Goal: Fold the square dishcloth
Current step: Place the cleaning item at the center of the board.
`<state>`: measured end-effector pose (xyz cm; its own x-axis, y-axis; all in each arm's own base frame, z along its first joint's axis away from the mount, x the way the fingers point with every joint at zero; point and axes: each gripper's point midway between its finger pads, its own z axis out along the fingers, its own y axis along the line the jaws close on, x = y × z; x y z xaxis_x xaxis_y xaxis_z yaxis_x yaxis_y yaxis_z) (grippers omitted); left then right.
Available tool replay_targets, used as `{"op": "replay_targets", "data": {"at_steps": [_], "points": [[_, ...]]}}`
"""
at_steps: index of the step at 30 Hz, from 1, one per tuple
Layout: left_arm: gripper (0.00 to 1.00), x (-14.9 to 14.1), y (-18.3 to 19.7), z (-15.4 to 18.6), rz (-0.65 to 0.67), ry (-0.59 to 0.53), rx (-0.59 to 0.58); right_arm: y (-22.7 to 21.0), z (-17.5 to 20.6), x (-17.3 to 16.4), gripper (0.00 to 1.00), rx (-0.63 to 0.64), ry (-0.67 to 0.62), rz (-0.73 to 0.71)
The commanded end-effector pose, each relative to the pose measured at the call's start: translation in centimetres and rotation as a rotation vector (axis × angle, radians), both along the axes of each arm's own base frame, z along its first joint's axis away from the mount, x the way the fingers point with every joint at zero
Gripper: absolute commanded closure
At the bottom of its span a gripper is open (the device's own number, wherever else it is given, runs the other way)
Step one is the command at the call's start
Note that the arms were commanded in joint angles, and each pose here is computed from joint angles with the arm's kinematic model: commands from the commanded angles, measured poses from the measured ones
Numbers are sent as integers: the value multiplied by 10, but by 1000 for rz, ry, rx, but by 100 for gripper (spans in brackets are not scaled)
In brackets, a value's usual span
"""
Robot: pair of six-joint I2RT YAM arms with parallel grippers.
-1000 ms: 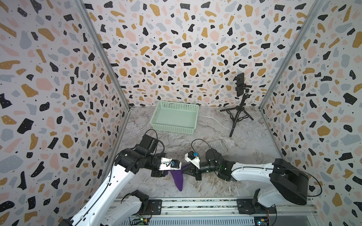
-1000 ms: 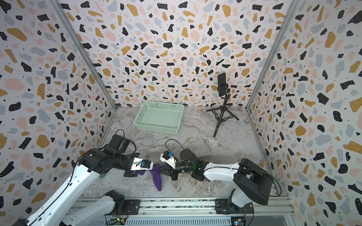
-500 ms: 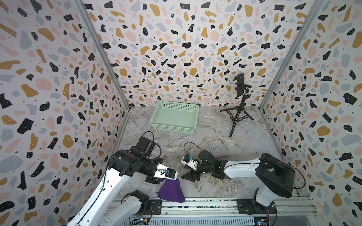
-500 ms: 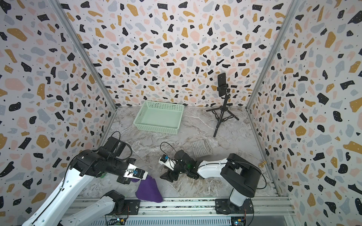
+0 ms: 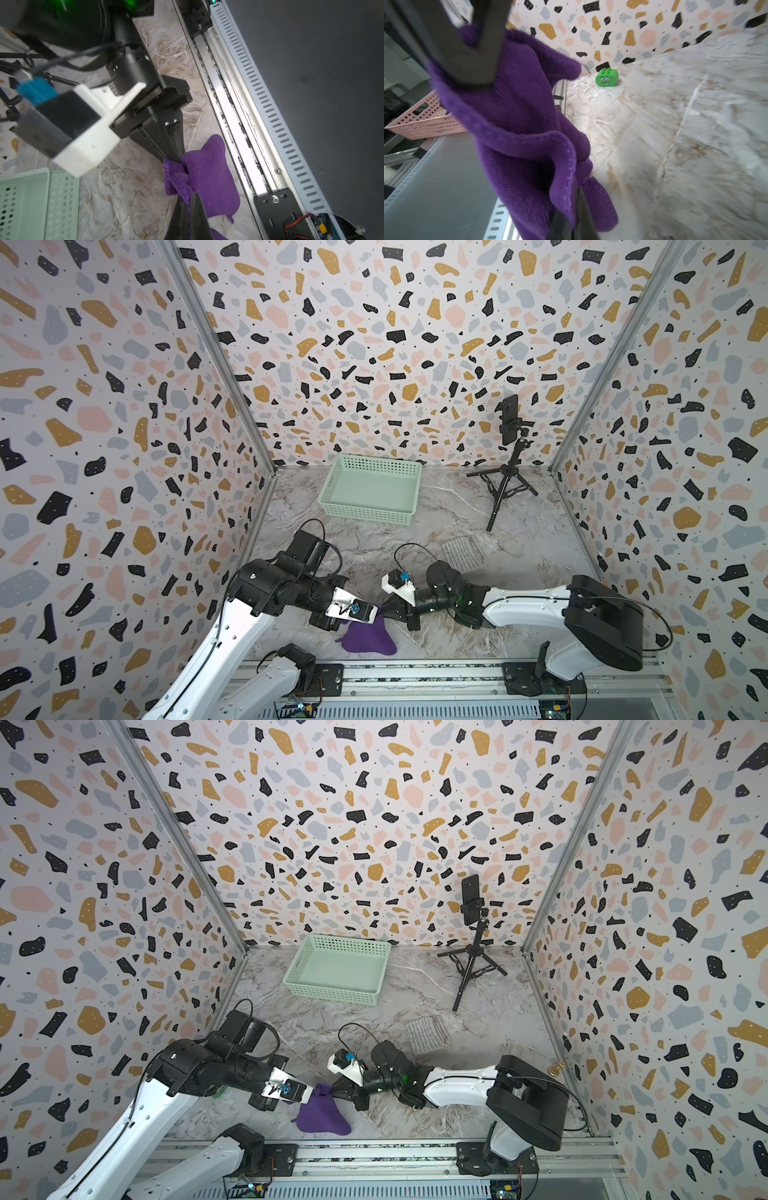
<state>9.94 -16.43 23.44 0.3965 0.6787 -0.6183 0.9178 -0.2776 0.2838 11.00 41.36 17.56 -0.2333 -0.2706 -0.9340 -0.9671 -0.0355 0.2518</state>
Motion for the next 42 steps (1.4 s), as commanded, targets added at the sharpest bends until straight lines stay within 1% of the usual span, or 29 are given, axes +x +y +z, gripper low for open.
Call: {"op": "replay_targets", "data": {"at_steps": [1, 2, 4, 6, 7, 8, 11, 13, 14, 15, 16, 19, 22, 24, 25, 28, 30, 31, 32, 33, 35, 37, 39, 41, 42], "points": [[100, 38, 0, 9, 104, -155, 16, -17, 28, 34, 100, -47, -102, -195], [100, 50, 2, 9, 135, -197, 30, -23, 36, 43, 100, -65, -140, -250], [100, 74, 5, 11, 190, -296, 53, -37, 52, 72, 100, -97, -220, -415], [100, 102, 6, 15, 253, -398, 70, -49, 67, 95, 100, -129, -295, -550], [100, 117, 7, 21, 296, -445, 70, -54, 73, 105, 100, -150, -327, -604], [100, 132, 8, 30, 343, -502, 67, -65, 78, 125, 100, -174, -353, -683], [100, 169, 12, 50, 458, -619, 70, -79, 91, 155, 100, -236, -421, -811], [100, 181, 18, 51, 506, -645, 101, -84, 100, 167, 100, -260, -465, -859], [100, 178, 21, 44, 507, -618, 126, -87, 101, 171, 100, -278, -483, -880], [100, 170, 22, 32, 486, -569, 153, -88, 101, 172, 100, -289, -491, -885], [100, 155, 25, 16, 452, -497, 187, -87, 98, 170, 100, -296, -489, -873], [89, 106, 29, -32, 336, -316, 229, -81, 73, 151, 100, -324, -451, -785], [82, 64, 39, -84, 249, -210, 272, -76, 24, 110, 100, -408, -416, -681], [80, 47, 49, -114, 220, -178, 317, -74, -9, 76, 100, -446, -368, -608], [79, 37, 55, -127, 210, -132, 352, -74, -24, 58, 100, -457, -330, -571], [68, 6, 71, -147, 194, 5, 434, -78, -64, 11, 100, -489, -205, -508], [65, -7, 76, -147, 186, 42, 454, -78, -85, -15, 100, -506, -118, -458], [63, -9, 78, -145, 194, 47, 457, -77, -92, -26, 100, -517, -73, -425], [63, -4, 79, -141, 221, 35, 462, -75, -97, -38, 96, -531, -3, -383], [63, 3, 80, -137, 253, 16, 465, -74, -97, -45, 86, -538, 35, -355], [63, 26, 77, -130, 322, -45, 454, -73, -82, -48, 64, -523, 77, -343], [63, 56, 69, -122, 400, -108, 417, -77, -67, -42, 57, -509, 144, -346], [65, 84, 60, -118, 473, -135, 389, -77, -51, -29, 54, -470, 231, -364], [66, 109, 50, -114, 532, -133, 365, -79, -41, -9, 52, -453, 270, -406], [66, 116, 44, -113, 547, -111, 356, -83, -43, 6, 53, -474, 270, -455]]}}
